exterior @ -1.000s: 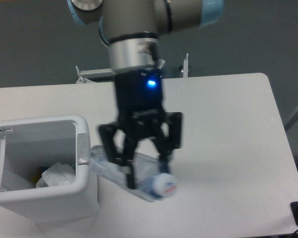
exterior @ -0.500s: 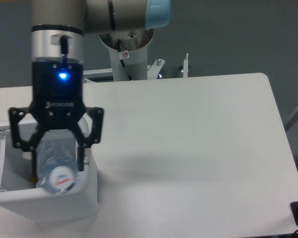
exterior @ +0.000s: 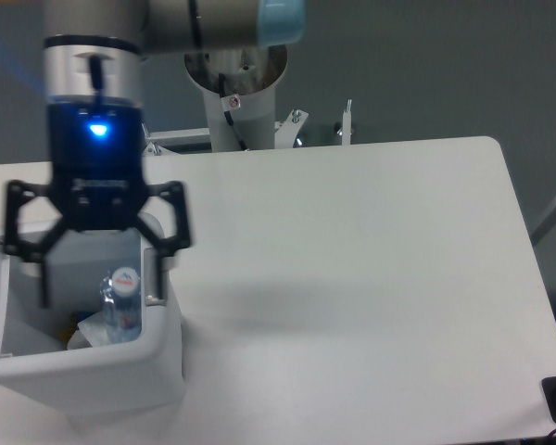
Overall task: Place the trash in the trash can
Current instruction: 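Open the gripper to drop the bottle into the bin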
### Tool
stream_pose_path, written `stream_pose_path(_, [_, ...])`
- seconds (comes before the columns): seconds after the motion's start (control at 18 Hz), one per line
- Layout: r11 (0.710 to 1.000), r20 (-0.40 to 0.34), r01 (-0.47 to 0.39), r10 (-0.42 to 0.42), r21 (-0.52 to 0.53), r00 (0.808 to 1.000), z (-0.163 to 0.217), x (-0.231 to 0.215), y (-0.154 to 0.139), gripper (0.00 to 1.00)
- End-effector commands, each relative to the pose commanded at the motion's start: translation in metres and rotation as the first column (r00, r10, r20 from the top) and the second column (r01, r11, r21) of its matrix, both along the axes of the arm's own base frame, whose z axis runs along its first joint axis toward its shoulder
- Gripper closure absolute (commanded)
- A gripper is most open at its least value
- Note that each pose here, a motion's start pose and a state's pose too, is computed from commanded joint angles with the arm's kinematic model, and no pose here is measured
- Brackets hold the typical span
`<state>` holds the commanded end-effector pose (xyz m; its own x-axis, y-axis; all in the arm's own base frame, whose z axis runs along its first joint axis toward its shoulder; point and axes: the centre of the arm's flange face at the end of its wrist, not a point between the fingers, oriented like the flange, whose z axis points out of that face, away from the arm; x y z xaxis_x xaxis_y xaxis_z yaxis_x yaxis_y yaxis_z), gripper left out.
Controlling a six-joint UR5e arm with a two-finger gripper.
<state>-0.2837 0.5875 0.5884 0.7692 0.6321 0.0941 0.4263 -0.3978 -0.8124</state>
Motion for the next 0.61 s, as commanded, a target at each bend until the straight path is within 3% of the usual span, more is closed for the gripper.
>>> stream_pose_path(0.11, [0.988,-0.092,0.054,-0.068,-0.147,0.993,-0.021,-0.033,-0.018,0.00])
stream_pose_path(0.22, [0.943,-0.145,0.135,-0.186,-0.305,0.972,-0.036,-0.048,-0.032,0.00])
stream_pose_path(0.5, [0.816,-0.117,0.245,-0.353,-0.524,0.928,-0.046,-0.076,-0.061,0.00])
stream_pose_path(0.61, [0.793,-0.090,0.237,-0.343,-0.562,0.935,-0.044,-0.090,-0.076,0.00])
